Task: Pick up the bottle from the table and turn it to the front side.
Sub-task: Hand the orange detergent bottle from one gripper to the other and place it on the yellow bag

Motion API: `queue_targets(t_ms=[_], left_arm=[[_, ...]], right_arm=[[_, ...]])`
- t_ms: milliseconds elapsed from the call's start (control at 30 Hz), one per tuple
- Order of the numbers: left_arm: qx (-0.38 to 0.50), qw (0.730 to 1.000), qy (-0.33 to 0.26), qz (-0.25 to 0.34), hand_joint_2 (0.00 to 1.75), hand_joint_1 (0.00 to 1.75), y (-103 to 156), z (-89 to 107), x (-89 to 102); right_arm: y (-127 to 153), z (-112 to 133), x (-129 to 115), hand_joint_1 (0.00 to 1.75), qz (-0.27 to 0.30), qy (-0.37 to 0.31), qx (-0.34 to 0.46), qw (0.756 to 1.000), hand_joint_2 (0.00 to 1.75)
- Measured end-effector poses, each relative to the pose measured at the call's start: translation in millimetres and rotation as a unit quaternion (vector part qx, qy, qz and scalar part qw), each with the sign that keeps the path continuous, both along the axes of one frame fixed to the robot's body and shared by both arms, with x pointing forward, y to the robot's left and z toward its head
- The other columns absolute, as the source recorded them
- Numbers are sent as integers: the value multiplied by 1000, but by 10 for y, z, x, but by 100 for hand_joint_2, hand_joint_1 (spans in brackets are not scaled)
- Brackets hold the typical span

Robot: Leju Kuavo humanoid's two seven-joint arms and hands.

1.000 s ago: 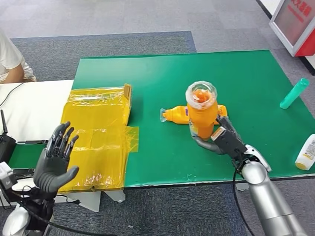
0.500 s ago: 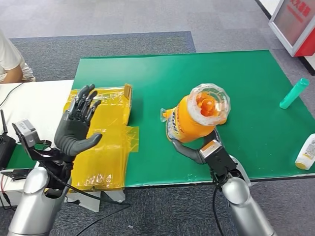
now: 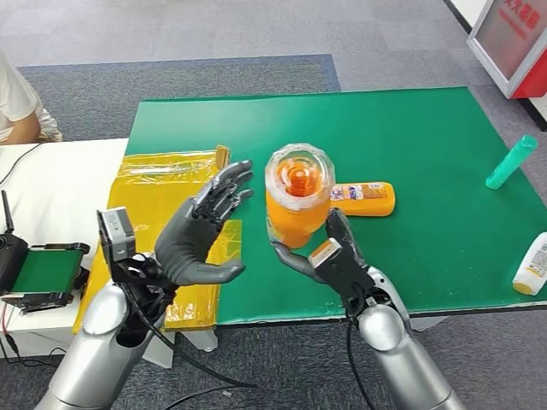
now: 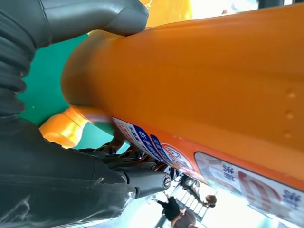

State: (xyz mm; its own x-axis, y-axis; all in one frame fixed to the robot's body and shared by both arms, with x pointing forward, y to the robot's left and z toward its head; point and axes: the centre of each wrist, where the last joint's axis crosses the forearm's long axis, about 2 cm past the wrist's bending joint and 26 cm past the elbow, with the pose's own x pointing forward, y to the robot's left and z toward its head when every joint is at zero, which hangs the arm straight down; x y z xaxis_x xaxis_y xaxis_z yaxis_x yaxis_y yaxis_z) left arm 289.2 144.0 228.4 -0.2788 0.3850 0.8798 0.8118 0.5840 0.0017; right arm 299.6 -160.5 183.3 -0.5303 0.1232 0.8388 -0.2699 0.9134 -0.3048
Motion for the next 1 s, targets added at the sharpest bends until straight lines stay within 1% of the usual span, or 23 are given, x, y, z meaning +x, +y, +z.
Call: queue_targets(t_ms=[33,100,167,267,367,533,667,700,800,833,1000], left_arm=[[9,1000,-3,-7,175,0,-49,21,-10],[30,999,-17,-2,175,0,-119,62,-15],[59,997,-44,23,175,0,-168,97,-10],[110,986,-105,73,175,0,-263,181,1],[133,975,-146,99,175,0,-350,282,8],[136,971,-162,110,175,0,-409,377,21],[139,968,-167,126,175,0,-405,389,30],[139,968,-167,127,175,22,-404,389,31],[139,968,-166,129,175,153,-400,390,34],[139,968,-165,129,175,175,-398,389,35],[138,968,-163,131,175,175,-396,392,38]], right_arm=[[25,0,13,175,0,1,-4,1000,175],[66,1,31,175,-1,4,-9,1000,175],[101,-6,36,175,-1,9,-11,1000,175],[167,-27,20,175,3,12,-12,1000,175],[231,-32,2,175,9,9,-14,1000,175],[255,48,43,175,5,0,-18,1000,175],[268,85,51,175,2,-4,-24,1000,175],[271,88,50,175,2,-4,-24,1000,175],[279,105,51,175,2,-6,-24,1000,175],[280,114,55,175,2,-7,-24,1000,175],[280,139,65,175,0,-9,-24,1000,175]])
